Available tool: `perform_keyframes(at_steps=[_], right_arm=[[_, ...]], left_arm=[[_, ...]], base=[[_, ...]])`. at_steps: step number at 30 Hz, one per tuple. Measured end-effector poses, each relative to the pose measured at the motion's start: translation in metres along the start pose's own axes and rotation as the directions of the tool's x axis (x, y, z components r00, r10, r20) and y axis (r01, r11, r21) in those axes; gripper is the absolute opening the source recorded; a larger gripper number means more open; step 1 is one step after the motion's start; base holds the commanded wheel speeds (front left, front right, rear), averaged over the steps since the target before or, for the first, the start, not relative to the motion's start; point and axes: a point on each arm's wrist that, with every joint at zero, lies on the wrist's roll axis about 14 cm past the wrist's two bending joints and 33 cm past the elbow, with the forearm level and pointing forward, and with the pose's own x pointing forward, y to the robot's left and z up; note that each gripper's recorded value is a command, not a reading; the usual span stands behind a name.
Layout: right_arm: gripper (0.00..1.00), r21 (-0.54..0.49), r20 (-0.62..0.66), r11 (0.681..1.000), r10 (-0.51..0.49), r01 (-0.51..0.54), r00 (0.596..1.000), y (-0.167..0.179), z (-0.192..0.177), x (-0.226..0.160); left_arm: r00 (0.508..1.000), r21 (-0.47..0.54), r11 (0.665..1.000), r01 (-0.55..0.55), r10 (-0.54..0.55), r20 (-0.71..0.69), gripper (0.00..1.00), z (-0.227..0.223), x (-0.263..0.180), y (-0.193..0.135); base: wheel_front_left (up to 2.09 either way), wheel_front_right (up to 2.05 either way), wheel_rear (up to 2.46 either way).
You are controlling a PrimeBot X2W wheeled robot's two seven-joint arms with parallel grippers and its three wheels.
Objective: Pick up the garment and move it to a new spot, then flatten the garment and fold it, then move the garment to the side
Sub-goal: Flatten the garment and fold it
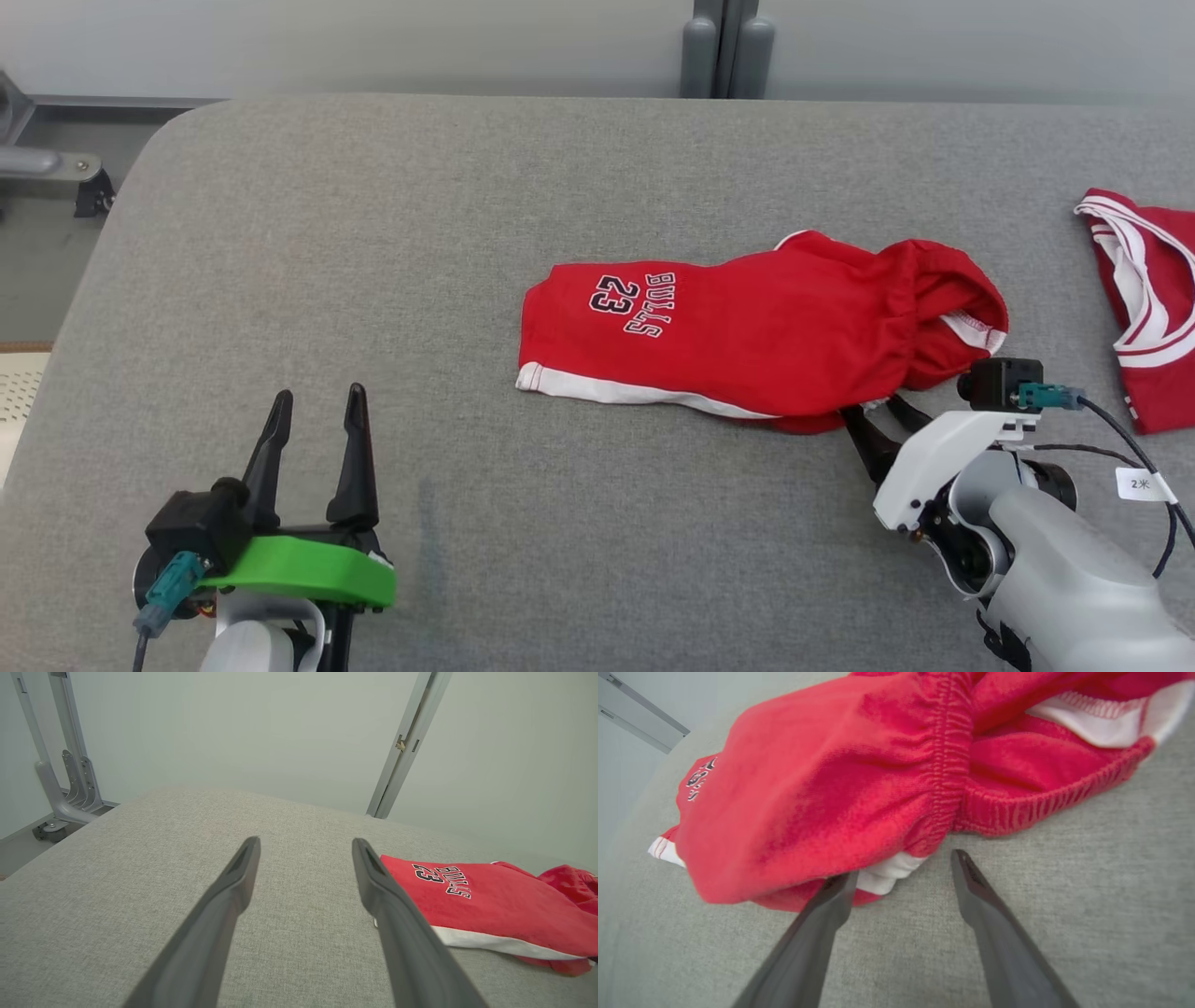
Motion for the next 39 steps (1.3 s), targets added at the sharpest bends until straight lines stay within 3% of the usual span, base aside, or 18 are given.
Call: perform_keyframes(at_steps=[2,11,19,27,31,32,33,39], right_arm=[[0.00,-0.012,-0.005,1.000,0.007,-0.007,1.000,0.002,0.000,0.004],[0.00,-0.056,-0.026,0.996,0.066,-0.068,0.997,0.012,0.003,-0.011],[0.00,-0.119,-0.119,0.991,0.055,-0.069,0.991,-0.018,0.012,-0.055],[0.00,-0.161,-0.340,0.984,0.018,-0.077,0.940,-0.039,-0.017,-0.102],[0.00,-0.200,-0.378,0.978,-0.024,-0.057,0.925,-0.052,-0.020,-0.113],[0.46,-0.206,-0.376,0.977,-0.032,-0.050,0.926,-0.054,-0.020,-0.113],[1.00,-0.211,-0.372,0.977,-0.039,-0.044,0.927,-0.055,-0.019,-0.113],[1.00,-0.247,-0.303,0.969,-0.077,0.000,0.950,-0.061,-0.011,-0.110]], left_arm=[[1.000,0.001,1.000,-0.008,0.008,-0.001,1.00,0.000,-0.001,0.003],[1.000,-0.006,1.000,-0.014,0.014,0.003,1.00,0.001,-0.003,0.004],[1.000,-0.016,0.999,0.029,-0.029,-0.006,1.00,-0.004,0.003,-0.011],[0.998,-0.021,0.998,0.060,-0.061,-0.020,1.00,-0.009,0.008,-0.022],[0.998,-0.019,0.998,0.063,-0.063,-0.027,1.00,-0.011,0.008,-0.022],[0.998,-0.018,0.998,0.064,-0.064,-0.029,1.00,-0.012,0.008,-0.022],[0.997,-0.018,0.998,0.064,-0.064,-0.031,1.00,-0.012,0.008,-0.022],[0.997,-0.010,0.998,0.070,-0.070,-0.033,1.00,-0.012,0.007,-0.022]], base=[[0.00,0.00,0.00],[0.00,0.00,0.00],[0.00,0.00,0.00],[0.00,0.00,0.00],[0.00,0.00,0.00],[0.00,0.00,0.00],[0.00,0.00,0.00],[0.00,0.00,0.00]])
